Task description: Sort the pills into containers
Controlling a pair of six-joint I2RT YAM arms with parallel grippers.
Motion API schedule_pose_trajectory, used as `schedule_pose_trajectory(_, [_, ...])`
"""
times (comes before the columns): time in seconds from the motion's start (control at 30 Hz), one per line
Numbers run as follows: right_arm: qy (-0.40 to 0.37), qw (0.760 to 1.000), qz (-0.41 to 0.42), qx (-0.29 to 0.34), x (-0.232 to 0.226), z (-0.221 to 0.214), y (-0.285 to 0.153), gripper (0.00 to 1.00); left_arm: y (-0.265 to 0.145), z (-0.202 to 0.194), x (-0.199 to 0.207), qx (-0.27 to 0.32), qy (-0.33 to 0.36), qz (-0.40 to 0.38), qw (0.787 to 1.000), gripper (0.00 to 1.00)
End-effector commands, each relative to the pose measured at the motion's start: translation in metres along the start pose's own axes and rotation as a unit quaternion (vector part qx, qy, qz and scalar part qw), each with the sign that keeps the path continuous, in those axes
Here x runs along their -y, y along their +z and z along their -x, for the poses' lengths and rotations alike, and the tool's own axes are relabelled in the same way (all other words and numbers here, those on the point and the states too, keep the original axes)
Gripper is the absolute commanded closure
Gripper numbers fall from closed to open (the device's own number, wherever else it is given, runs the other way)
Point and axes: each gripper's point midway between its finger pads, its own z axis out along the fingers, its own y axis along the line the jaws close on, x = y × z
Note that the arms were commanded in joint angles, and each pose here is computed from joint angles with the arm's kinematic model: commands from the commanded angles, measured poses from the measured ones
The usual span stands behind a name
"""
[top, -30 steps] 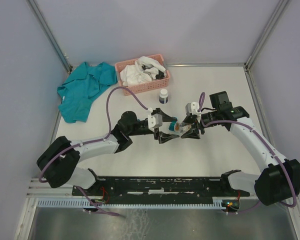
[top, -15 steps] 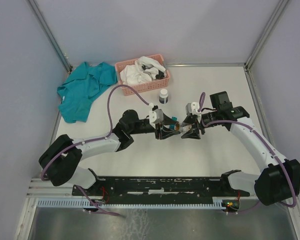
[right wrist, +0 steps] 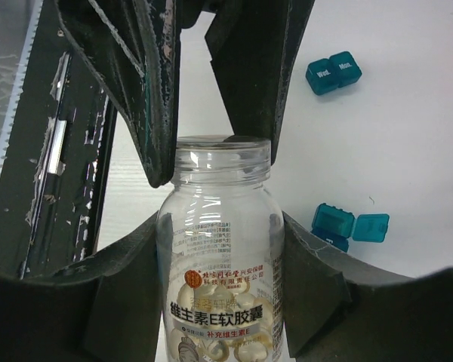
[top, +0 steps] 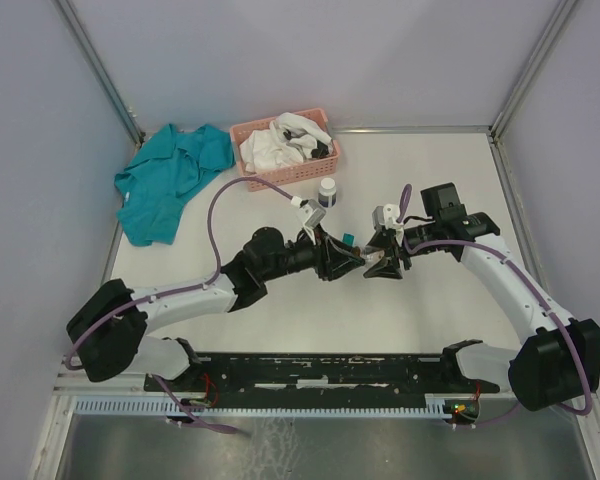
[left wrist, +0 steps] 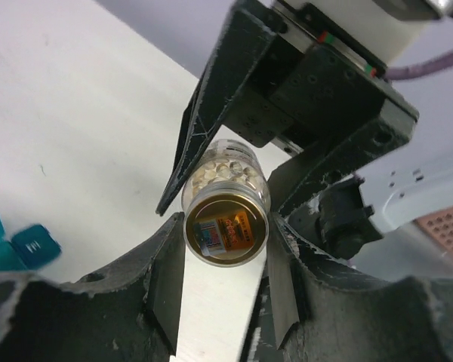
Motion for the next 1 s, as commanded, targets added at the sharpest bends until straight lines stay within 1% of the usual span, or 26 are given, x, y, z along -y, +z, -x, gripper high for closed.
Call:
schedule_pose_trajectory(0.0, [-0.03,0.999,-0.001,0.014,0.005,0.013,0.0,0.99,0.0,0.032,0.006,0.042,-0.188,0.095,0.977,0.86])
schedule_pose_trajectory(0.1, [-0.029,0.999,-0.001,0.014,0.006,0.012,0.0,0.99,-0.008,0.034,-0.007,0.062,-0.272,0.152,0.948,0.87])
schedule_pose_trajectory(0.2, [-0.028,1.0,-0.002,0.012,0.006,0.011,0.0,0.99,-0.01,0.036,-0.008,0.074,-0.325,0.165,0.928,0.87])
schedule_pose_trajectory(0.33, [-0.028,1.0,-0.004,0.01,0.007,0.01,0.0,0.99,-0.009,0.043,-0.005,0.08,-0.346,0.162,0.92,0.87])
schedule_pose_trajectory(0.43, [-0.028,1.0,-0.004,0.009,0.007,0.01,0.0,0.99,-0.011,0.049,-0.004,0.088,-0.345,0.164,0.92,0.87])
schedule_pose_trajectory(0.5, [-0.028,1.0,-0.004,0.009,0.007,0.011,0.0,0.99,-0.015,0.051,-0.008,0.092,-0.335,0.179,0.921,0.87])
schedule_pose_trajectory(0.63, [-0.03,0.999,-0.005,0.01,0.007,0.012,0.0,0.99,-0.038,0.055,-0.026,0.124,-0.3,0.234,0.917,0.88])
schedule_pose_trajectory(0.73, [-0.03,0.999,-0.004,0.012,0.006,0.013,0.0,0.99,-0.055,0.057,-0.036,0.147,-0.279,0.259,0.913,0.88])
schedule_pose_trajectory(0.8, [-0.029,0.999,-0.002,0.014,0.006,0.013,0.0,0.99,-0.063,0.054,-0.041,0.152,-0.267,0.273,0.911,0.88])
schedule_pose_trajectory(0.87, [-0.027,0.999,0.001,0.018,0.005,0.015,0.0,0.99,-0.071,0.046,-0.053,0.145,-0.246,0.299,0.91,0.88])
schedule_pose_trajectory(0.9, [-0.026,0.999,0.003,0.021,0.004,0.016,0.001,0.99,-0.077,0.038,-0.063,0.138,-0.234,0.324,0.906,0.88])
schedule_pose_trajectory(0.97, [-0.022,0.999,0.008,0.029,0.002,0.019,0.001,0.99,-0.098,0.011,-0.094,0.108,-0.213,0.396,0.887,0.88])
